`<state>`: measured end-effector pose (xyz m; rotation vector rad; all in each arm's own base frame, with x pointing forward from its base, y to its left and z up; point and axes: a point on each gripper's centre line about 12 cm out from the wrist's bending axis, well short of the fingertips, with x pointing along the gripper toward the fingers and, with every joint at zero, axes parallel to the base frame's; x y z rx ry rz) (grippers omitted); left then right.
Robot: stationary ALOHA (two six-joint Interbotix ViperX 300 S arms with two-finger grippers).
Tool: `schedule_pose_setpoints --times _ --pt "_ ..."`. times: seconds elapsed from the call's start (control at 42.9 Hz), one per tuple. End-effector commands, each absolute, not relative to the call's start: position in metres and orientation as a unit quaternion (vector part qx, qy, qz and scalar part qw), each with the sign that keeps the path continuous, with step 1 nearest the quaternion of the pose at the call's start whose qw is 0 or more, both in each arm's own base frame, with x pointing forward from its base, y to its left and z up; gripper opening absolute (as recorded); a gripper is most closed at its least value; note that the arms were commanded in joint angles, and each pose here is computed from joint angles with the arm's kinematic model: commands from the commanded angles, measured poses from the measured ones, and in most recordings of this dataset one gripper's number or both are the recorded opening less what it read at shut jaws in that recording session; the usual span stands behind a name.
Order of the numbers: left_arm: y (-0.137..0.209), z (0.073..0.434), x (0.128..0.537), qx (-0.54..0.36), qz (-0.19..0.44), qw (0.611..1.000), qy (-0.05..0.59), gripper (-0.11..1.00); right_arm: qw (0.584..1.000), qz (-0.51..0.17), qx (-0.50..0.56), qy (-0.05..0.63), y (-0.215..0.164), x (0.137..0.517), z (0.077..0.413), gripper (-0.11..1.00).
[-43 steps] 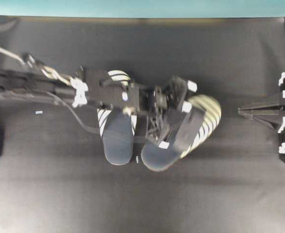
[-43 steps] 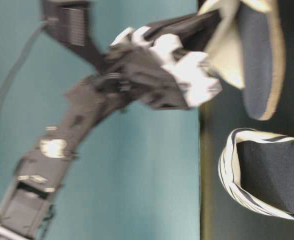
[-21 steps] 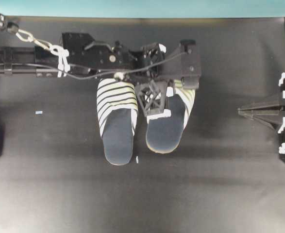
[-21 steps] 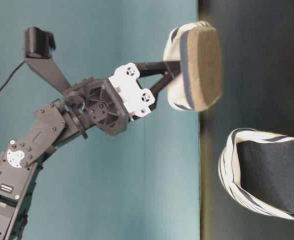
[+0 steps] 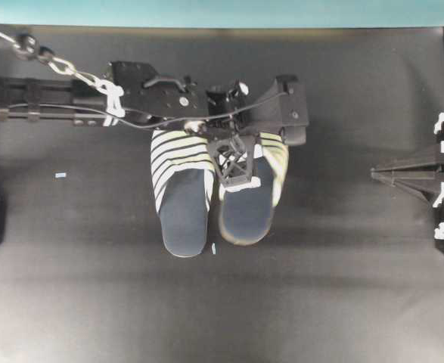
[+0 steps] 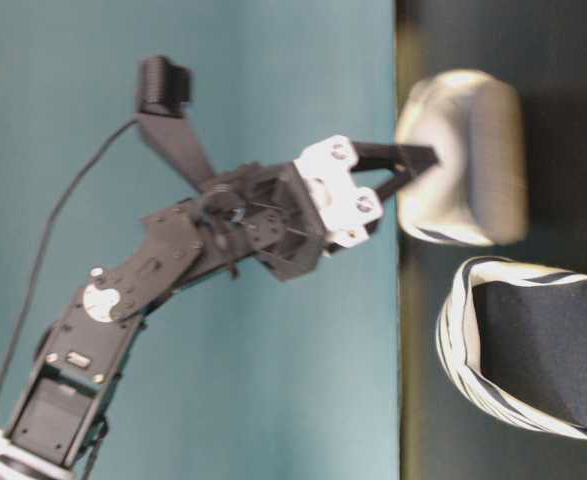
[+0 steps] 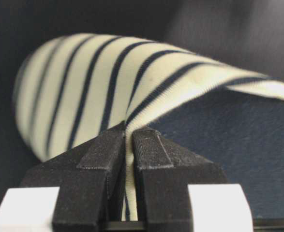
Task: Arrange the slippers with the left arm.
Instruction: 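Rotate the right slipper upright beside the left one and release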
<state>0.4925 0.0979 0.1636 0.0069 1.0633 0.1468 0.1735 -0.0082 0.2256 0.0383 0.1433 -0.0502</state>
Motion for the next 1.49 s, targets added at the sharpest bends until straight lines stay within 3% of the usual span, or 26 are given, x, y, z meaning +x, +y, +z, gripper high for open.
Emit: schedule_pose_setpoints --times 0.0,0.443,0.559,0.722,0.839,1.189,1.468 --pt "0.096 0.168 0.493 0.005 0.069 0.86 0.506 0.01 0.997 -0.026 0.023 0.068 -0.009 0.175 0.228 0.01" --pt "0.092 0.168 0.495 0.002 0.069 0.86 0.505 0.03 0.997 -0.026 0.023 0.068 -0.009 0.175 0.228 0.01" --pt "0.094 0.167 0.494 -0.004 0.073 0.859 0.507 0.2 0.997 -0.026 0.023 0.068 -0.009 0.174 0.227 0.01" --pt "0.087 0.166 0.494 0.004 0.064 0.859 0.507 0.65 0.997 -0.026 0.023 0.067 -0.009 0.174 0.227 0.01" --pt "0.085 0.168 0.495 0.006 0.063 0.861 0.505 0.89 0.997 -0.026 0.023 0.065 -0.009 0.174 0.227 0.01" --pt "0.08 0.226 0.478 0.015 0.064 0.895 0.442 0.87 0.997 -0.025 0.023 0.065 -0.008 0.174 0.226 0.01" --pt "0.072 0.259 0.436 0.021 0.067 0.929 0.364 0.87 0.997 -0.027 0.026 0.065 -0.009 0.174 0.226 0.01"
